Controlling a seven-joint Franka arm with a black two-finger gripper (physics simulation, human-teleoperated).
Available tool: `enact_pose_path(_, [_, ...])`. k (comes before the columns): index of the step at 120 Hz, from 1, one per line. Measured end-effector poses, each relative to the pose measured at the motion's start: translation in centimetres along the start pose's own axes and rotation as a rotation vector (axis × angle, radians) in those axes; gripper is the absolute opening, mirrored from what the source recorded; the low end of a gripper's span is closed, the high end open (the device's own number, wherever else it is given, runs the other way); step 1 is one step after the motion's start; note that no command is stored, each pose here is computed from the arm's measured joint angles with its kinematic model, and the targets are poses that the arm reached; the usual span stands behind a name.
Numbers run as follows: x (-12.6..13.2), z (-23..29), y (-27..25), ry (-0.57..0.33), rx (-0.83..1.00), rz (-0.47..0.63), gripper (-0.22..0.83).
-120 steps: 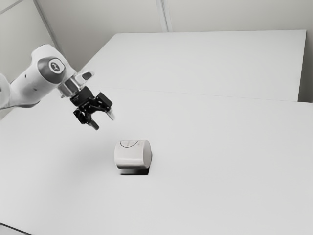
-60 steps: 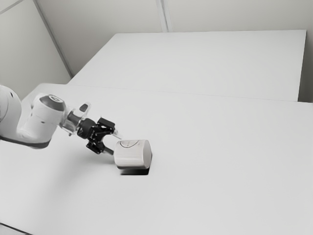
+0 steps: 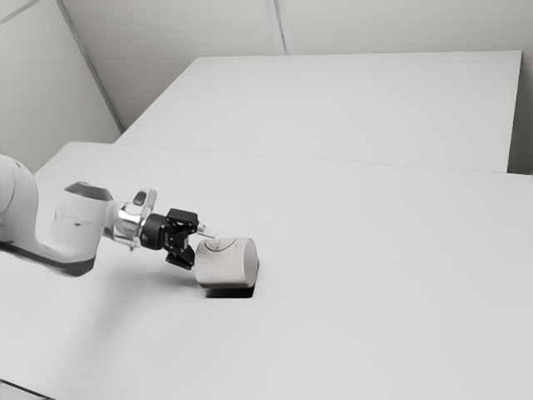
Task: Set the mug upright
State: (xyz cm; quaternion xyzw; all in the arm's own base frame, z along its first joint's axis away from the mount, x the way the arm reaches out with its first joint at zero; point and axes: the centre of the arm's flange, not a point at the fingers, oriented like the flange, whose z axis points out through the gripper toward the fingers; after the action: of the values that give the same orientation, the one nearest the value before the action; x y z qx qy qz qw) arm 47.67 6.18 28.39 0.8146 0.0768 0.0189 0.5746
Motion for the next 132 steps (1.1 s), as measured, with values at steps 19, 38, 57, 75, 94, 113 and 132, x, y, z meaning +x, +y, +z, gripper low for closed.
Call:
enact_pose_path(19, [-0.3,0.0,-0.3,0.007,-0.03,0.036,0.18])
enact_pose_path(38, [-0.3,0.1,-0.3,0.009,-0.04,0.073,-0.04])
enact_pose_path(57, [-0.3,-0.1,0.3,0.013,-0.039,0.116,-0.11])
enact_pose_path(75, [-0.1,-0.8,3.9,0.022,-0.024,0.213,-0.14])
enact_pose_path(94, [1.0,-2.1,7.6,-0.031,0.134,0.327,-0.16])
enact_pose_path(113, [2.7,-4.0,10.5,-0.166,0.45,0.426,-0.17])
enact_pose_path(132, [3.3,-5.4,11.7,-0.278,0.771,0.455,-0.17])
